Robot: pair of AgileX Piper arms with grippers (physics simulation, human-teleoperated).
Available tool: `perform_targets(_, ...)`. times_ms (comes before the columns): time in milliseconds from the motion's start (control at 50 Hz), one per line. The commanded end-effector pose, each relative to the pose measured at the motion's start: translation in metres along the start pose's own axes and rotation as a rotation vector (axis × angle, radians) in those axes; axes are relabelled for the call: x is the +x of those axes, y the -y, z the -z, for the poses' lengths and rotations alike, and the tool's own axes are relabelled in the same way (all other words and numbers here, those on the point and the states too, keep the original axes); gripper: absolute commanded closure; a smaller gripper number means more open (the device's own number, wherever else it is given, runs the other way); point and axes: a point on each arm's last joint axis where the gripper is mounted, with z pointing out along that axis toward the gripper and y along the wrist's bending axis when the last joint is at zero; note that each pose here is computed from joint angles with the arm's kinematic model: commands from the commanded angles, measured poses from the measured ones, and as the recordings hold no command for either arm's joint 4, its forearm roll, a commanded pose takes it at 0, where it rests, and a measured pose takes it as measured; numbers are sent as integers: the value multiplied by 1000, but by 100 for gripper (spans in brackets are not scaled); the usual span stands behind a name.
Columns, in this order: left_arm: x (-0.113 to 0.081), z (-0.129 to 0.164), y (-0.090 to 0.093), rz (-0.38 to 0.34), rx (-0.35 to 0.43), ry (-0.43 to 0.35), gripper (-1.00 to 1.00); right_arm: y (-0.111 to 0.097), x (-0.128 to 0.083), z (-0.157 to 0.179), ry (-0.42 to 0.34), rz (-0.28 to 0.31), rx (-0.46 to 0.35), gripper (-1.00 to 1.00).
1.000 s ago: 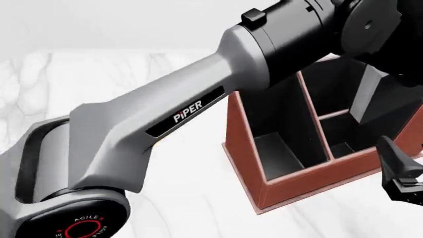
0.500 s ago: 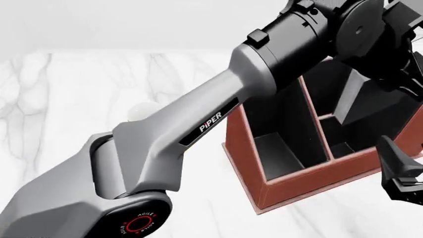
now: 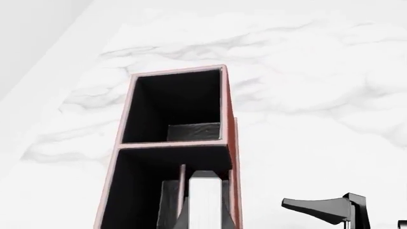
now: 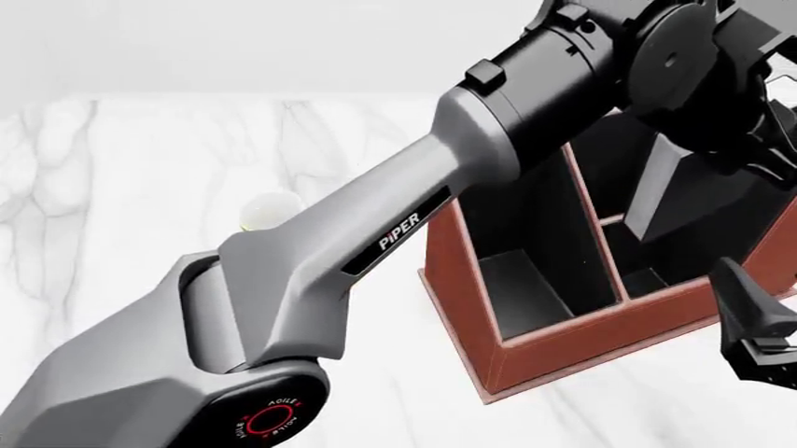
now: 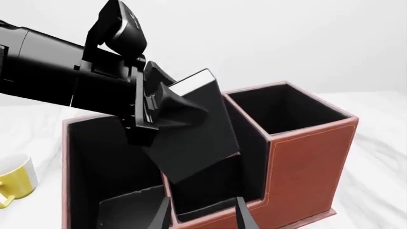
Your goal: Pick up the book and place it in the back compartment of the caddy.
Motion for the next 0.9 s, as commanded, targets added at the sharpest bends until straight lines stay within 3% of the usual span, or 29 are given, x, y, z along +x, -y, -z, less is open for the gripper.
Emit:
perform_targets(20, -3, 5, -3, 1, -7, 9, 100, 0, 0, 0, -1, -1, 1, -100)
perform_targets(40, 68, -73, -1, -2, -24, -4, 100, 0, 0, 1, -1, -1, 1, -100)
perform_targets(60, 97, -88, 5, 0, -25, -4, 100, 0, 0, 1, -1, -1, 1, -100)
perform_targets(80, 102, -90, 7, 3, -24, -5, 100, 0, 0, 1, -1, -2, 1, -100)
perform_targets(660, 113, -100, 7, 16, -28, 1, 100, 0, 0, 1, -2, -7, 1, -100)
perform_targets(760, 114, -98, 16, 32, -12, -9, 100, 0, 0, 1, -2, -8, 1, -100)
perform_targets(780, 111, -96, 11, 33, -22, 5, -100, 0, 0, 1, -2, -8, 1, -100)
perform_targets(800, 109, -95, 8, 32, -27, 13, -100, 0, 0, 1, -2, -9, 1, -100)
perform_targets(840, 105, -85, 21, 51, -8, 23, -100, 0, 0, 1, -2, -7, -1, -100)
perform_targets(900, 103, -85, 15, 38, -16, 20, -100, 0, 0, 1, -1, -7, 0, -100)
